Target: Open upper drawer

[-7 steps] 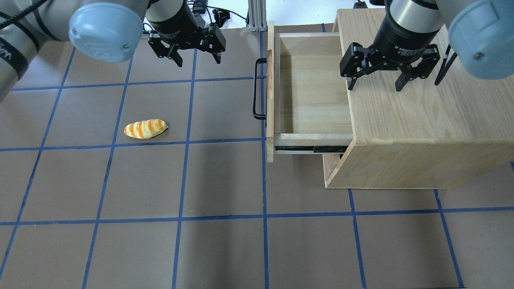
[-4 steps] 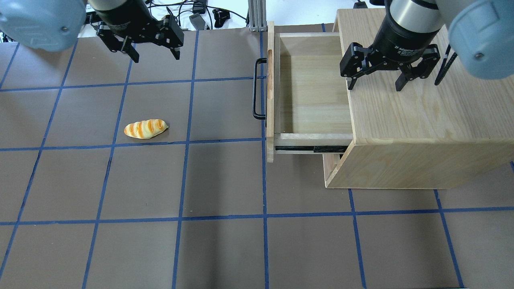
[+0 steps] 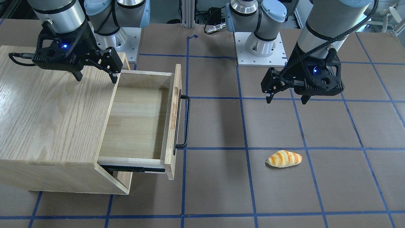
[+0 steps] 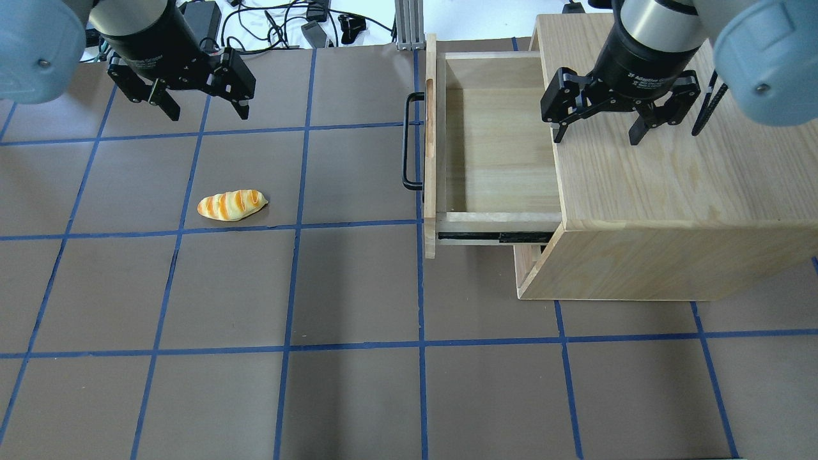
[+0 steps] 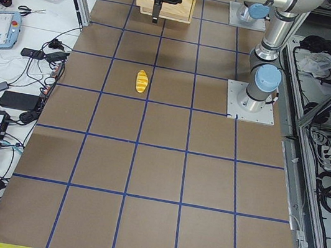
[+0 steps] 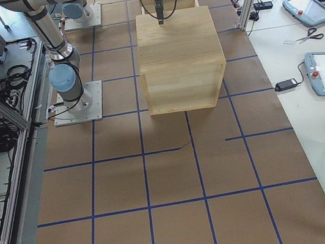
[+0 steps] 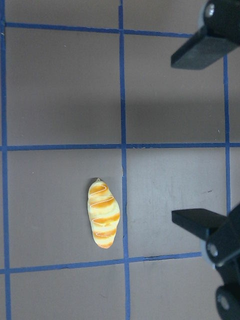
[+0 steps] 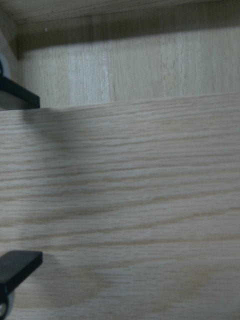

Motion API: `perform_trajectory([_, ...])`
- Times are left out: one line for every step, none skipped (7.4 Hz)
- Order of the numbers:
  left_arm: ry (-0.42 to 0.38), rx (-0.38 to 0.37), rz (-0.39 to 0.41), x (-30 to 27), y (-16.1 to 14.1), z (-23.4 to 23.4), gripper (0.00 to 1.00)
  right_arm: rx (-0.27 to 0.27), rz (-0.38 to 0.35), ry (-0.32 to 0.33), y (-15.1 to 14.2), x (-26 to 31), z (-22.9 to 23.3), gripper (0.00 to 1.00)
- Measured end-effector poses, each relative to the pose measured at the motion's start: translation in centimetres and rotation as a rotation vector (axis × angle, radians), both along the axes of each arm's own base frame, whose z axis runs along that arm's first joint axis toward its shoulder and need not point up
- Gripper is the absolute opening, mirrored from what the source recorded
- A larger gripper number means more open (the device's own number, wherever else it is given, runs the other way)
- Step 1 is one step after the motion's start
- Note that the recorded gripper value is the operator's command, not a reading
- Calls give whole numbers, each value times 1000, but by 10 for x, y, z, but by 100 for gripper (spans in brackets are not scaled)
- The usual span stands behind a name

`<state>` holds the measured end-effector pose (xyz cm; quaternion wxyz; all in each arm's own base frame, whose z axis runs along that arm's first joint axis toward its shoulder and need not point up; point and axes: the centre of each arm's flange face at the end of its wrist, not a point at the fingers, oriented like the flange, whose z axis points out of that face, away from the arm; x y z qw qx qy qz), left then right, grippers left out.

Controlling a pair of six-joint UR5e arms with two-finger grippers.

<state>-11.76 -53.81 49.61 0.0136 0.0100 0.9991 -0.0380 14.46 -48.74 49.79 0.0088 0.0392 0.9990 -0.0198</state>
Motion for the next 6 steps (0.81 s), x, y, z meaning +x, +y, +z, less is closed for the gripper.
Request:
perform_trajectory([-13, 5, -3, 2, 7, -1, 100, 0, 0, 0, 0, 0, 0, 100])
perform_trajectory([-19, 9, -5, 2, 12, 0, 100, 0, 0, 0, 0, 0, 0, 100])
perform_trajectory([-21, 12, -7, 2, 15, 2, 100, 0, 0, 0, 0, 0, 0, 100])
perform_trajectory([-21, 14, -9, 1, 17, 3, 100, 0, 0, 1, 0, 0, 0, 100])
perform_trajectory([-20, 15, -10, 0, 19, 2, 100, 0, 0, 1, 0, 0, 0, 100])
perform_trajectory([-19, 19, -10, 0, 19, 1, 100, 0, 0, 1, 0, 0, 0, 100])
